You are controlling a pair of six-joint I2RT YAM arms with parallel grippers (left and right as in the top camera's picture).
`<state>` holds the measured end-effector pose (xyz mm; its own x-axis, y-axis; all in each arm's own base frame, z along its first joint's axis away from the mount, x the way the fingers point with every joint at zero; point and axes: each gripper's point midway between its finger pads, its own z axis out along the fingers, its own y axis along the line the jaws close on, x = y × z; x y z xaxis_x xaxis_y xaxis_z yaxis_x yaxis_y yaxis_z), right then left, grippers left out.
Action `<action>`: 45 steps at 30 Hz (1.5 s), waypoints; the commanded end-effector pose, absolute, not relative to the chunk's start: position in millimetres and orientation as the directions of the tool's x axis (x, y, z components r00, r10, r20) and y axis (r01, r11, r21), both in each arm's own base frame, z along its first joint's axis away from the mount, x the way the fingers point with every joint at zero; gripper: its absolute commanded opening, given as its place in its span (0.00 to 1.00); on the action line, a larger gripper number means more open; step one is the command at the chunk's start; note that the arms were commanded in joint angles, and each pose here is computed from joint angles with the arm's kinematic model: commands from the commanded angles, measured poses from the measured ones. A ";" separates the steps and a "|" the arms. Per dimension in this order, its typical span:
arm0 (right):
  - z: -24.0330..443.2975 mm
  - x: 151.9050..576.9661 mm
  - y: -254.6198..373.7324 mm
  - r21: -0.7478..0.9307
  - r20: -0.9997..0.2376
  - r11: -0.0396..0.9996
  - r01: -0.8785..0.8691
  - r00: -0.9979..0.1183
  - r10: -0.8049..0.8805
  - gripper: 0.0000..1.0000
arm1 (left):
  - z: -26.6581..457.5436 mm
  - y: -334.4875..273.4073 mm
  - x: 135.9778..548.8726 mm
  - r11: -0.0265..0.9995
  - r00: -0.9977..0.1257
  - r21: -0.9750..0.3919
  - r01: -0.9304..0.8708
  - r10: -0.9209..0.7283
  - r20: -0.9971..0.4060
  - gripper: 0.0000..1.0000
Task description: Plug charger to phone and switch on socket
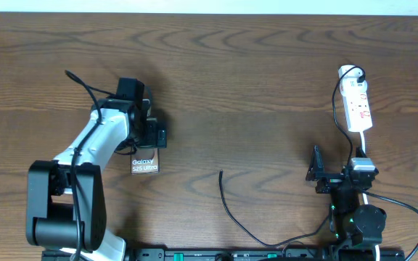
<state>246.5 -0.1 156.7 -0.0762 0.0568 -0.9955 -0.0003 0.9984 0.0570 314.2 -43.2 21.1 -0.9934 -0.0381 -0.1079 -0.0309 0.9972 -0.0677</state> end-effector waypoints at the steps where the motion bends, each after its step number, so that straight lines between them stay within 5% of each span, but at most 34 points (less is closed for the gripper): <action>1: 155.8 246.3 0.7 0.045 -0.996 0.999 -0.002 -0.078 0.044 0.99 | 20.1 -50.3 313.5 0.997 -0.994 -0.073 -0.018 -0.026 -0.109 0.99; 45: 155.8 246.3 0.7 0.044 -0.996 0.999 -0.002 -0.078 0.044 0.99 | 2.7 -37.0 313.6 1.000 -0.988 -0.002 -0.027 -0.027 -0.153 0.99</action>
